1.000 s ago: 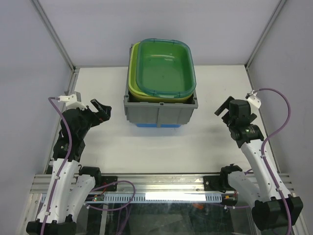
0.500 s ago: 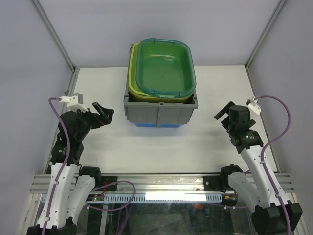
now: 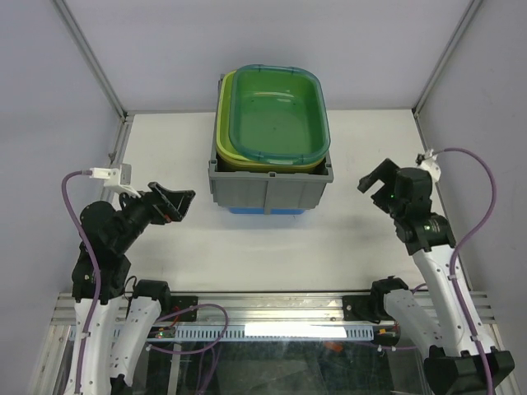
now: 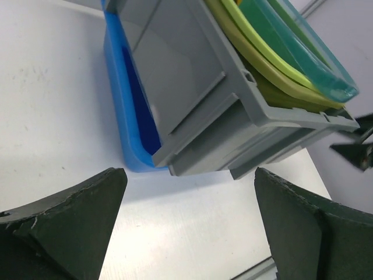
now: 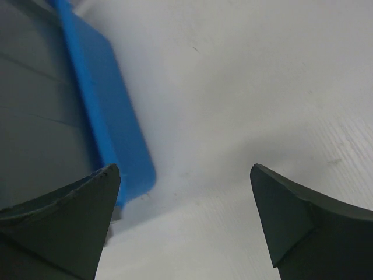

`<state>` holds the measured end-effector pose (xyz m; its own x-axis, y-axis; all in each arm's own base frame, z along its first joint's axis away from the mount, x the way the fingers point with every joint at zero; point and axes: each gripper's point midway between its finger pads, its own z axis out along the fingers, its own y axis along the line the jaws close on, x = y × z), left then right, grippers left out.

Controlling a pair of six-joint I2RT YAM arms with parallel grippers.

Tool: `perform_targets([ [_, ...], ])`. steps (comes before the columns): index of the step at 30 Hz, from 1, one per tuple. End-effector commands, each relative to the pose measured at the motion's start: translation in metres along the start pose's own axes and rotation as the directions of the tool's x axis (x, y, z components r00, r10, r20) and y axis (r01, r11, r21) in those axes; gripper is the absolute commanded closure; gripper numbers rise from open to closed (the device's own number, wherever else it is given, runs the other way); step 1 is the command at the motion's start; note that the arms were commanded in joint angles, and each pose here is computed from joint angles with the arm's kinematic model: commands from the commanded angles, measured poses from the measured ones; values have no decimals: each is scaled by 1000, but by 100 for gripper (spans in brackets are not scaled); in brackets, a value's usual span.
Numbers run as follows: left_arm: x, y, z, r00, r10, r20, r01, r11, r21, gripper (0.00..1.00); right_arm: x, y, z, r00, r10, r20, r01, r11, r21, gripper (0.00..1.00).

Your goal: Turn the large container upside down

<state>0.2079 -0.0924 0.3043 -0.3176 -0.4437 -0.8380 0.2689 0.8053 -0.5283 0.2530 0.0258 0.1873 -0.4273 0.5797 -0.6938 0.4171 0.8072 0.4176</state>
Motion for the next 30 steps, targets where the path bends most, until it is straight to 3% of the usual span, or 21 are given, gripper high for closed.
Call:
perform_targets([
  [1,-1,-28,-11,996,80,-45,-73,989,130,1,-89,87,-64,972,-11,235,94,935,-343,1],
  [5,4,-41,-17,992,103,-70,-87,975,203,1,-112,136,-96,968,-23,248,153,842,-518,1],
  [9,1,-58,-27,991,117,-72,-93,957,275,1,-104,151,-87,989,-36,145,110,830,-547,1],
  [13,-9,-69,-37,990,130,-48,-110,949,295,1,-88,125,-57,994,-39,101,78,902,-424,1],
  [17,-21,-77,-40,991,133,-31,-117,945,306,1,-68,111,-39,997,-54,50,69,921,-382,1],
  [22,-44,-81,-40,992,126,7,-124,957,261,1,-51,67,11,998,-4,64,15,985,-175,1],
  [30,-80,-105,-49,995,75,62,-90,955,281,1,1,99,96,953,113,-281,-181,957,-229,1],
])
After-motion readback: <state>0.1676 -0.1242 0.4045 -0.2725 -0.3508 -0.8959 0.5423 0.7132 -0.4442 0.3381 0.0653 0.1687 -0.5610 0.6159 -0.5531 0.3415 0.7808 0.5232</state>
